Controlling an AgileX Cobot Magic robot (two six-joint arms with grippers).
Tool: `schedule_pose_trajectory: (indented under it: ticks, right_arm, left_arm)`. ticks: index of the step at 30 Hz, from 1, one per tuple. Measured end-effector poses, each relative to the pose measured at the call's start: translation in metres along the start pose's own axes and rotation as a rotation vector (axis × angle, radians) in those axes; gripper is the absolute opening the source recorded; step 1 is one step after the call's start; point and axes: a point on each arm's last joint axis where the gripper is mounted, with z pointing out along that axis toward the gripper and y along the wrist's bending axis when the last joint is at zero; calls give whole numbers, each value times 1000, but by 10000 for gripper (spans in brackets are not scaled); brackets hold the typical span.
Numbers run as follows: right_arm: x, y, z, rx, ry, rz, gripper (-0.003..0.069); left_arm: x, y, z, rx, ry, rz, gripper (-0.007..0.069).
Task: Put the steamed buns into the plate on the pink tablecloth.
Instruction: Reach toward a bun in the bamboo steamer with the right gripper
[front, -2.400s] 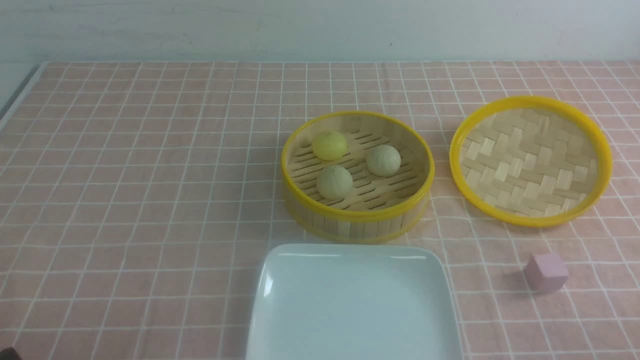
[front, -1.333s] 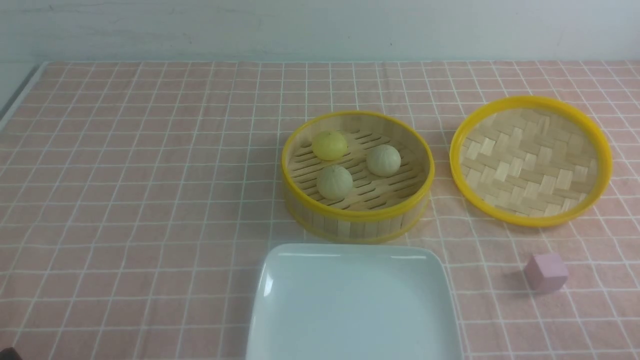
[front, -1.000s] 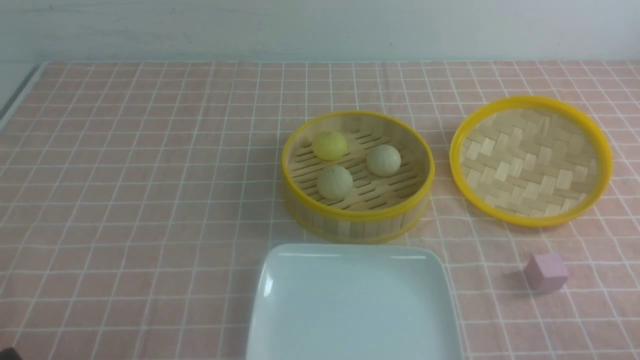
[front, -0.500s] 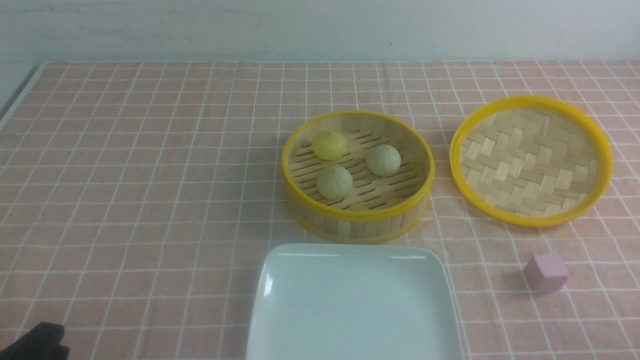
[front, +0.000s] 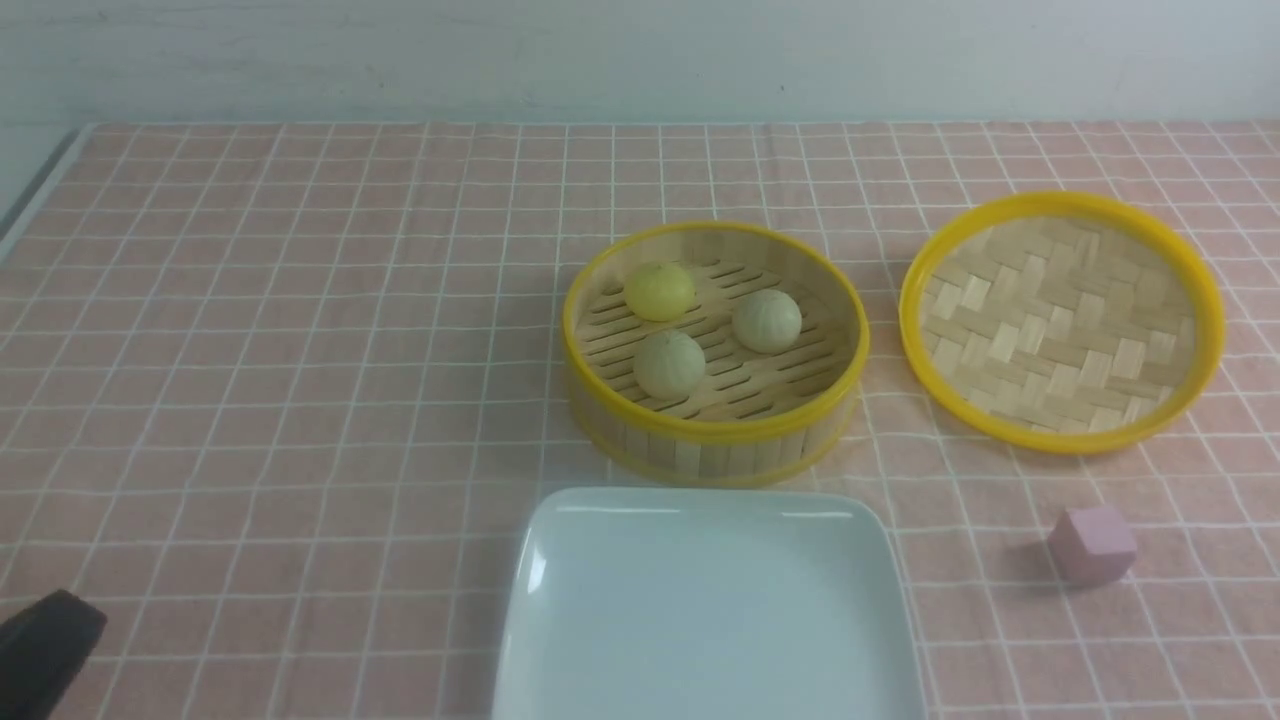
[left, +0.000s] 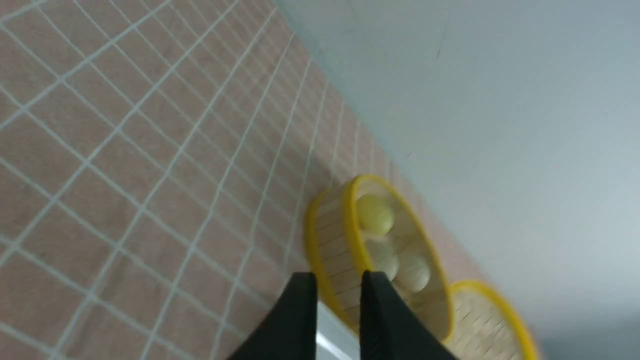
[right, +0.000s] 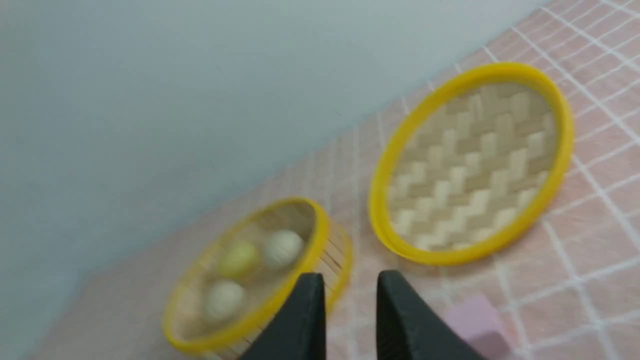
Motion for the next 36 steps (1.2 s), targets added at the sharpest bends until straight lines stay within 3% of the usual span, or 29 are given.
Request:
schedule_pose_trajectory:
  ticks: [1, 2, 3, 6, 8, 11, 15, 16, 17, 21, 27, 30, 36]
  right_arm:
    - [-5, 2, 4, 70, 102, -69, 55]
    - [-6, 2, 4, 82, 121, -79, 55]
    - [-9, 0, 13, 199, 302, -147, 15]
    - [-15, 0, 28, 335, 550, -175, -8]
    - [-15, 0, 40, 365, 667, -180, -12]
    - [-6, 9, 68, 254, 859, -174, -13]
    - [12, 29, 100, -62, 1022, -135, -6]
    - [13, 30, 101, -82, 1028, -136, -5]
    - [20, 41, 116, -225, 1055, -131, -1]
    - [29, 65, 149, -396, 1094, -162, 8]
    - [30, 103, 220, -399, 1022, -323, 52]
    - [28, 111, 248, -354, 970, -393, 93]
    - [16, 120, 326, -190, 776, -552, 256]
  left_arm:
    - [-2, -4, 4, -55, 75, 58, 68]
    - [-2, -3, 5, -68, 90, 57, 68]
    - [-5, -7, 14, -148, 204, 122, 22]
    - [-9, -10, 31, -258, 404, 202, 0]
    - [-11, -11, 41, -300, 501, 237, -1]
    - [-16, -12, 62, -336, 632, 292, -1]
    - [-16, -12, 82, -324, 721, 313, -1]
    - [-15, -12, 83, -321, 725, 316, -1]
    - [-13, -10, 89, -312, 755, 310, -1]
    - [-11, -10, 95, -295, 781, 299, 4]
    - [-11, -10, 96, -293, 781, 299, 14]
    - [-12, -10, 96, -292, 780, 299, 18]
    - [-12, -10, 96, -292, 779, 298, 30]
